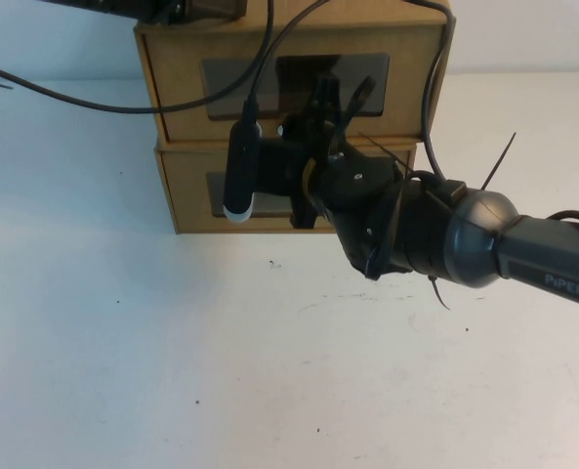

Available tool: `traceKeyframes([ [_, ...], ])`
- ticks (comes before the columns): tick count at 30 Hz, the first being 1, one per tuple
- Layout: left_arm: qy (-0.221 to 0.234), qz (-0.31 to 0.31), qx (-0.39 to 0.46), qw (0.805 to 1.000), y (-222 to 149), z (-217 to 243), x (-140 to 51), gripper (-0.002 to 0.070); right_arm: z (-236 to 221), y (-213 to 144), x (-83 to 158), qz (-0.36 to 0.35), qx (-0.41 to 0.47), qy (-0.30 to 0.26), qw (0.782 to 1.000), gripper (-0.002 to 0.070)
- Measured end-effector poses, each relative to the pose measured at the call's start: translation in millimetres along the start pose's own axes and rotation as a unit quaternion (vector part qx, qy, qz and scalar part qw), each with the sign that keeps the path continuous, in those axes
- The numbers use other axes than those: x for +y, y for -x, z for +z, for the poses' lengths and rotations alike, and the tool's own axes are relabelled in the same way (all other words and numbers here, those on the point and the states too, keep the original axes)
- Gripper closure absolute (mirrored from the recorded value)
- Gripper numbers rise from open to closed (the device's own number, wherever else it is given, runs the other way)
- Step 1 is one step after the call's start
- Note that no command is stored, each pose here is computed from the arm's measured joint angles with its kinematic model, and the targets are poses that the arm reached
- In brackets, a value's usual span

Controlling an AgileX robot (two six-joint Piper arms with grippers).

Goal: Open the shoe box
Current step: 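Pull the top drawer of the cardboard box fully open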

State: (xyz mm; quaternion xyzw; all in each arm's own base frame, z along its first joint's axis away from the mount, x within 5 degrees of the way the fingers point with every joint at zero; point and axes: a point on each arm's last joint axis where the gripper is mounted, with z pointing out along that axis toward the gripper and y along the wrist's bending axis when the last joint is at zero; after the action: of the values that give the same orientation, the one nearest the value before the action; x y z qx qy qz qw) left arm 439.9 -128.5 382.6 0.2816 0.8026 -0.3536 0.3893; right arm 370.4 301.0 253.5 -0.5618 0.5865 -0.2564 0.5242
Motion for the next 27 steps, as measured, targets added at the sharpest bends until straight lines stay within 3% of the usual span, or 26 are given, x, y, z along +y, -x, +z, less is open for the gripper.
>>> traceKeyframes([
  [8,-0.024,-0.023,-0.01,0.999,1,15,8.4,0.068,-7,1,6,-0.011,0.029,-0.002,1.0,0.0556],
  [19,-0.008,-0.025,-0.011,1.0,-1,22,17.7,0.068,-21,13,14,0.023,0.052,0.011,0.998,0.0555],
  [27,-0.003,-0.029,-0.01,1.0,-2,23,18.5,0.068,-37,15,27,0.0,0.06,0.02,0.998,0.0555],
])
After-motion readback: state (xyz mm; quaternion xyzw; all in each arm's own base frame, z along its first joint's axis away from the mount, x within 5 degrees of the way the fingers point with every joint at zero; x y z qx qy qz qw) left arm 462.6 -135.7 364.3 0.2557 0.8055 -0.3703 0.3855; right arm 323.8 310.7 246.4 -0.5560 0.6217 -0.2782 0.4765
